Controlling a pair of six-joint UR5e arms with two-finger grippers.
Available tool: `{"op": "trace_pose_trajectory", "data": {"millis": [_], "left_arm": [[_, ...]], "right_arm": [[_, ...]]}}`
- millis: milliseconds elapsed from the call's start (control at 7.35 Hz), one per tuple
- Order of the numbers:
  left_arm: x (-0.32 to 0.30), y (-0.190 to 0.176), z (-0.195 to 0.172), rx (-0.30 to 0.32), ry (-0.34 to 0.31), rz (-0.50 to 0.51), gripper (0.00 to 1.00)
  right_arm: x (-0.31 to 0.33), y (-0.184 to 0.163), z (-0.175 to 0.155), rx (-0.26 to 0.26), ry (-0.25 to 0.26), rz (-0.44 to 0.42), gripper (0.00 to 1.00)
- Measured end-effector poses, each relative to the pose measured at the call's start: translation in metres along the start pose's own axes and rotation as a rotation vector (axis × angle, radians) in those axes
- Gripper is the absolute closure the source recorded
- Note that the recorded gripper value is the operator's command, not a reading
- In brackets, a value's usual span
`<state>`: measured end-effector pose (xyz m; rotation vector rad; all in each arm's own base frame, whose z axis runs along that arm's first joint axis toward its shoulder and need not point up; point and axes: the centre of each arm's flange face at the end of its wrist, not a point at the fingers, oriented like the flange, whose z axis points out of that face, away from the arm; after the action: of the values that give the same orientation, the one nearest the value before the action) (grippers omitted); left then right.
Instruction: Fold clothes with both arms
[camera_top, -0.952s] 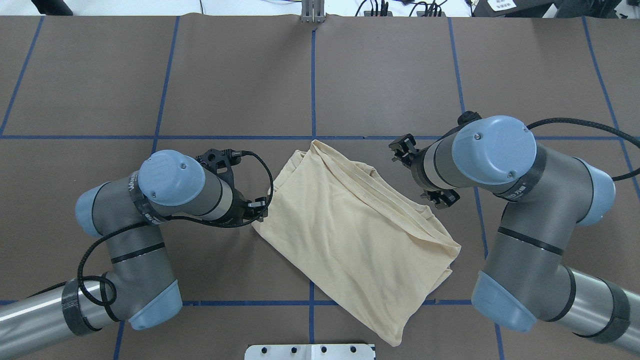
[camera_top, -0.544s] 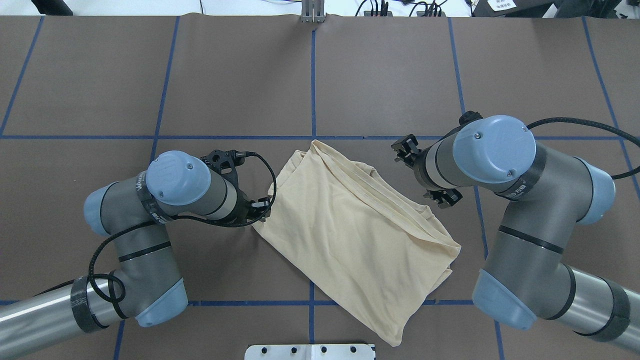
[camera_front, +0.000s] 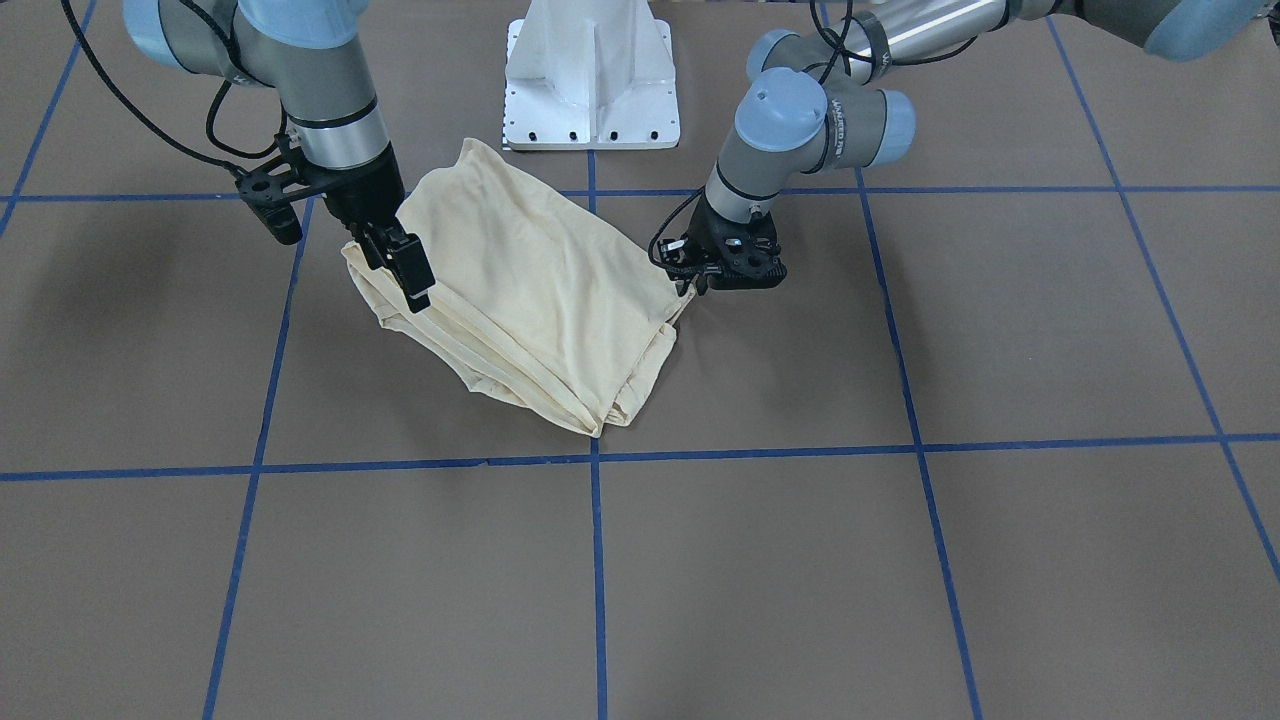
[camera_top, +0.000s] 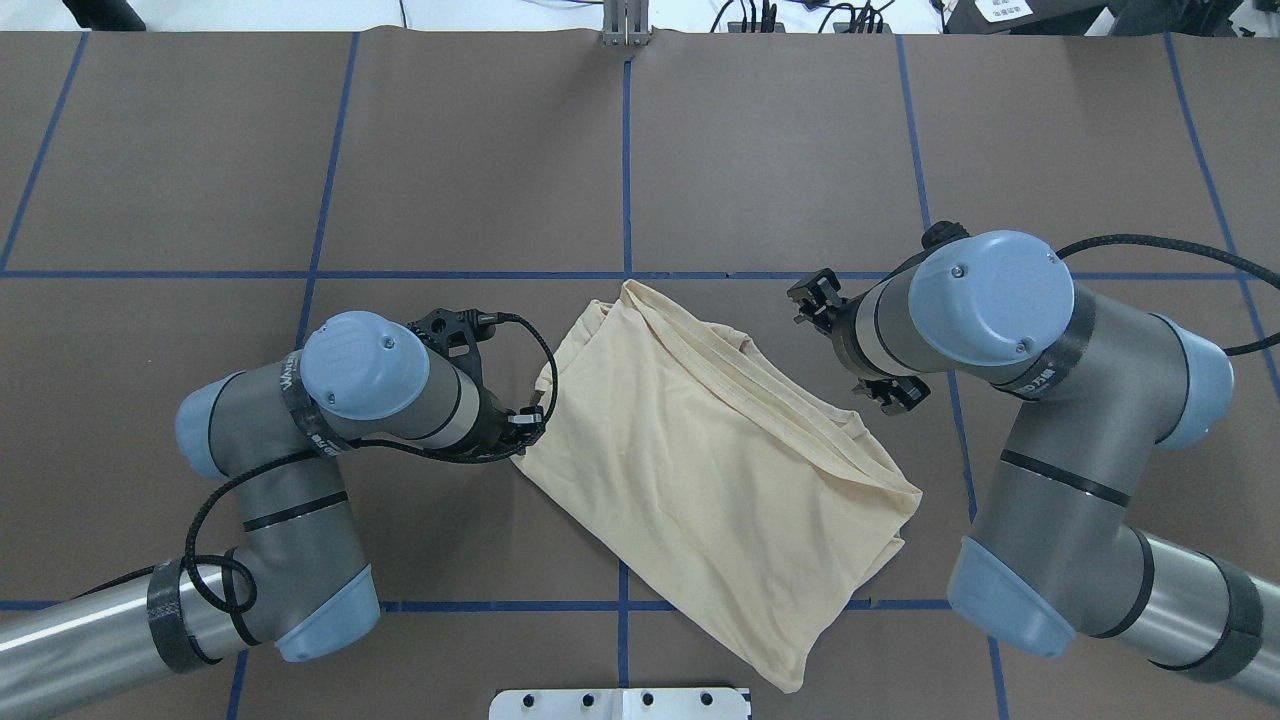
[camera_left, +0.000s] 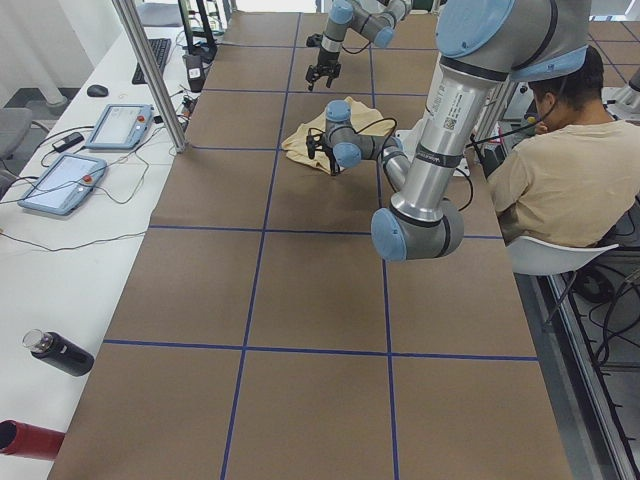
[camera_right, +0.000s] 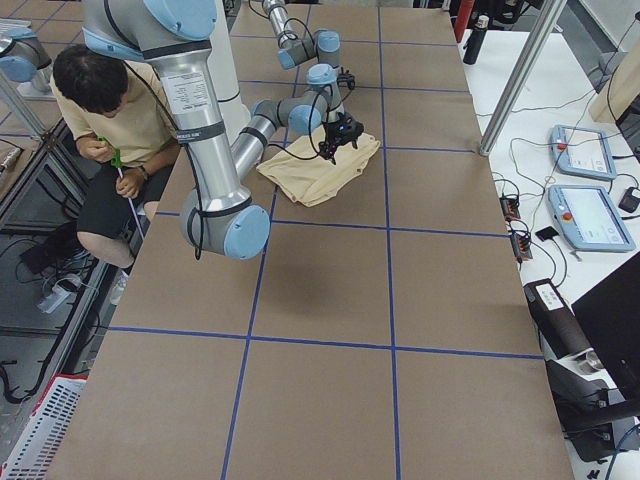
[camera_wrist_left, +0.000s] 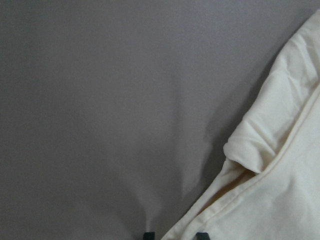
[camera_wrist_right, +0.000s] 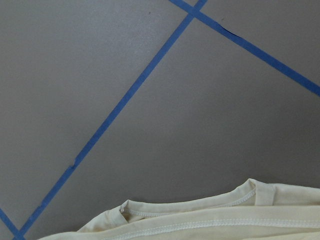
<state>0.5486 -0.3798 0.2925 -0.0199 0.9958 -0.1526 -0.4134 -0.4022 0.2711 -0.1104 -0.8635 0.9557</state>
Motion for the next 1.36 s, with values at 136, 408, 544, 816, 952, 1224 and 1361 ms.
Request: {"op": "trace_pose_trajectory", "data": {"millis": [136,408,544,816,952,1224,1361], "left_arm": [[0.0,0.001,0.001,-0.002,-0.001,0.001,1.0],[0.001,0.0,-0.003,0.003,0.005,0.001,1.0],[-0.001,-0.016,-0.013,0.028,0.009,0.017,1.0],[-0.026,-0.091,-0.042,0.141,-0.012,0.134,1.0],[-0.043,-0.139,-0.048,0.205,-0.021,0.181,1.0],[-0.063,-0.223,-0.034,0.3,-0.004,0.218,0.68],[-0.063,-0.253,-0.037,0.333,0.004,0.22,0.56]], "right_arm": [[0.0,0.0,0.0,0.001,0.001,0.0,0.0],[0.0,-0.002,0.0,0.004,0.003,0.001,0.0],[-0.001,-0.005,0.0,0.008,0.004,0.004,0.0],[-0.002,-0.01,0.001,0.016,0.006,0.004,0.0],[-0.003,-0.011,0.004,0.017,0.009,0.002,0.0],[-0.009,-0.003,0.007,0.006,-0.002,-0.001,0.0],[-0.015,0.009,0.009,-0.017,-0.025,-0.011,0.0]]}}
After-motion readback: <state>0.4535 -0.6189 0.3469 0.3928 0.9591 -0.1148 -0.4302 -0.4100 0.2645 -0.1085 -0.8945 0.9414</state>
